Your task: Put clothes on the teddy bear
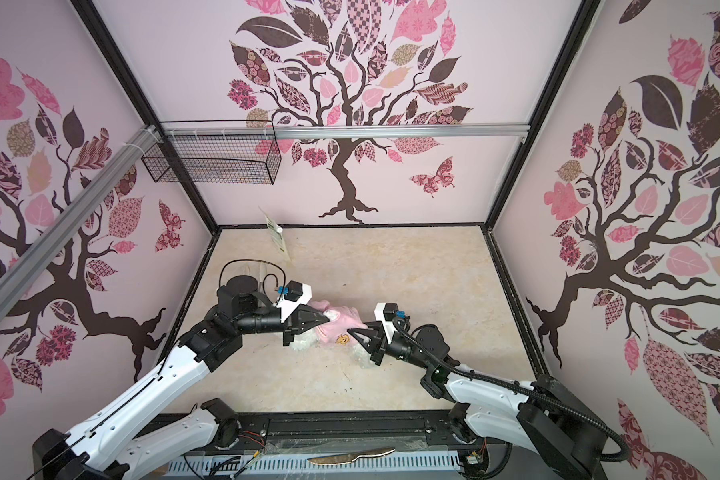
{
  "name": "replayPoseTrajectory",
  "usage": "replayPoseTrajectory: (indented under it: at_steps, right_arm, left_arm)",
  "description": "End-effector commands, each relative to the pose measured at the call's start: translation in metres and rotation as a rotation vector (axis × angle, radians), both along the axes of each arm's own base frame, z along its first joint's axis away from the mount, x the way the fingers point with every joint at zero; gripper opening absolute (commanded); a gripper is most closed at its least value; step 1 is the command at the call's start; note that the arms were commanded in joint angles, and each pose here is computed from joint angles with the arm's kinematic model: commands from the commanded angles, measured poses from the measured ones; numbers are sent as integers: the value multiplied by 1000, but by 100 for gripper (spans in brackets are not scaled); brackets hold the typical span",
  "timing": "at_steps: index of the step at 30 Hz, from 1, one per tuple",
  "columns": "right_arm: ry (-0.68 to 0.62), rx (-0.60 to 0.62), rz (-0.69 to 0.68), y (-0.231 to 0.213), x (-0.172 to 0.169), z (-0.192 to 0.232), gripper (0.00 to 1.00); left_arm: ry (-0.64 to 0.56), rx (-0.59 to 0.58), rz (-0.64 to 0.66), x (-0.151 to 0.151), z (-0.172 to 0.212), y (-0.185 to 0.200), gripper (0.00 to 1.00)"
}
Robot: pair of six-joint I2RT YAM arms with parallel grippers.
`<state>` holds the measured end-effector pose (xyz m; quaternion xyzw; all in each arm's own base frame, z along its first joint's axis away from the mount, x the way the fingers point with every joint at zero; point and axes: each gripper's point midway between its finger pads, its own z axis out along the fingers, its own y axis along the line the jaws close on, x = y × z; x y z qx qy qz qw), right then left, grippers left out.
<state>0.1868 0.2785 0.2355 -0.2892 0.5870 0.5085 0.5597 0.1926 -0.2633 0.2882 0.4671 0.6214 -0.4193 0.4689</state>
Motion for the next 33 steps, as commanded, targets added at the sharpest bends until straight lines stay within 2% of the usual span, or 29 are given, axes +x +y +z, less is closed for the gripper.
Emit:
replayPoseTrajectory:
  at_steps: [1, 5, 10, 11, 13, 17, 20, 27, 33]
  right_arm:
    - [-12, 47, -83, -13, 12, 10, 6]
    - [-33, 23, -34, -5, 9, 13, 6]
    - [-50, -30, 28, 7, 5, 10, 5]
    - [-51, -42, 37, 8, 5, 8, 5]
    - [-53, -57, 49, 10, 3, 6, 5]
    - [-66, -84, 73, 15, -1, 1, 5]
    - [-70, -108, 91, 20, -4, -4, 5]
    - [-68, -119, 117, 29, -8, -7, 5]
    - [-69, -125, 119, 31, -7, -8, 5]
  left_arm:
    - [19, -167, 87, 13, 34, 11, 0]
    - [56, -110, 132, 21, 19, 13, 0]
    - [-26, 104, 138, 17, -13, 11, 0]
    - [-64, 157, 124, 12, -19, 9, 3]
    - [-113, 225, 102, 7, -26, 6, 16]
    - [-168, 237, 78, 3, -16, 6, 33]
    - [-215, 212, 75, 2, -1, 4, 42]
    - [-212, 239, 29, 1, 7, -6, 56]
    - [-241, 301, -26, -7, -1, -23, 58]
